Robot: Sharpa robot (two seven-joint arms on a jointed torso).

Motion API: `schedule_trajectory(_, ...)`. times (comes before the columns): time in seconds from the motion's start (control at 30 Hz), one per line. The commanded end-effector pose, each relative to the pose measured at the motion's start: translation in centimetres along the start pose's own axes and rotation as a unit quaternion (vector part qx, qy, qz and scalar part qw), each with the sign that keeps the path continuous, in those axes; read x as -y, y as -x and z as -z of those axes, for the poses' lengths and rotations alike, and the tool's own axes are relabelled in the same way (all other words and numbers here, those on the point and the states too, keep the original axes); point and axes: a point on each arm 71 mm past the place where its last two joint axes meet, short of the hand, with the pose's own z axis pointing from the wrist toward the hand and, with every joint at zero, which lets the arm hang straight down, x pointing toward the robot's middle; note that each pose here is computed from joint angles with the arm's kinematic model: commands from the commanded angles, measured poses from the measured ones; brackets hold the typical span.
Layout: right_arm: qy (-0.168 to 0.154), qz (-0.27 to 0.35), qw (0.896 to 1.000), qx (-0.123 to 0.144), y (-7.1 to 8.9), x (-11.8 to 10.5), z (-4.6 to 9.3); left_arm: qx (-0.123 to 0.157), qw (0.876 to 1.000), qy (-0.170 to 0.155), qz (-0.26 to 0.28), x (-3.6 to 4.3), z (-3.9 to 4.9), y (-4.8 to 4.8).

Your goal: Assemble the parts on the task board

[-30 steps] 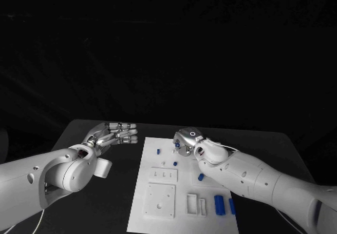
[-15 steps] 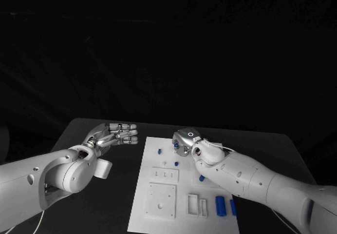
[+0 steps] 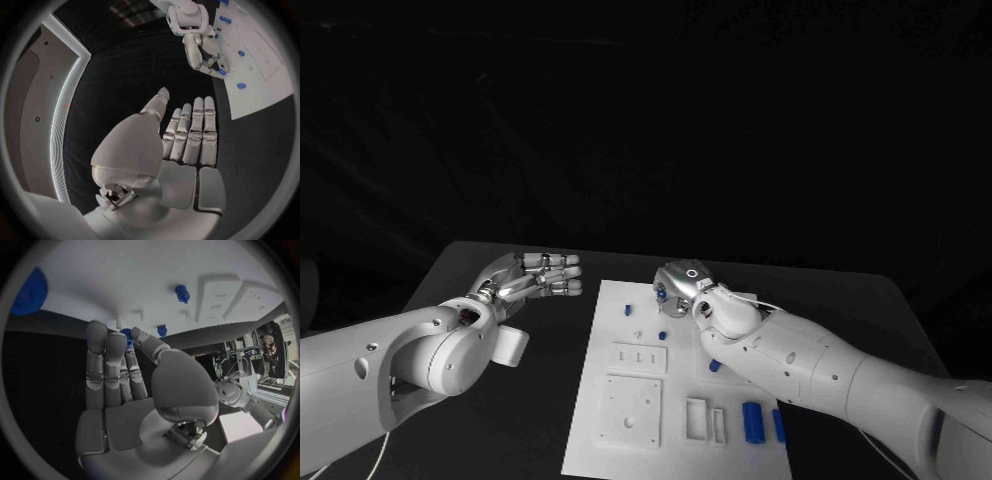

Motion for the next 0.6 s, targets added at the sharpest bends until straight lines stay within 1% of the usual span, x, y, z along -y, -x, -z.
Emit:
schedule_trajectory(0.03, 0.000, 0.006, 1.000, 0.020, 0.33, -0.05, 0.00, -0.009, 1.000, -0.005, 0.000, 0.23, -0.10, -0.20)
schedule_trajectory(0.27, -0.001, 0.010, 1.000, 0.011, 0.19, 0.03, 0.01, -0.009, 1.000, -0.005, 0.000, 0.25, -0.09, -0.18)
schedule_trajectory(0.6, -0.011, 0.020, 1.000, -0.014, -0.27, 0.44, 0.04, -0.009, 1.000, -0.006, -0.001, 0.38, -0.20, -0.19)
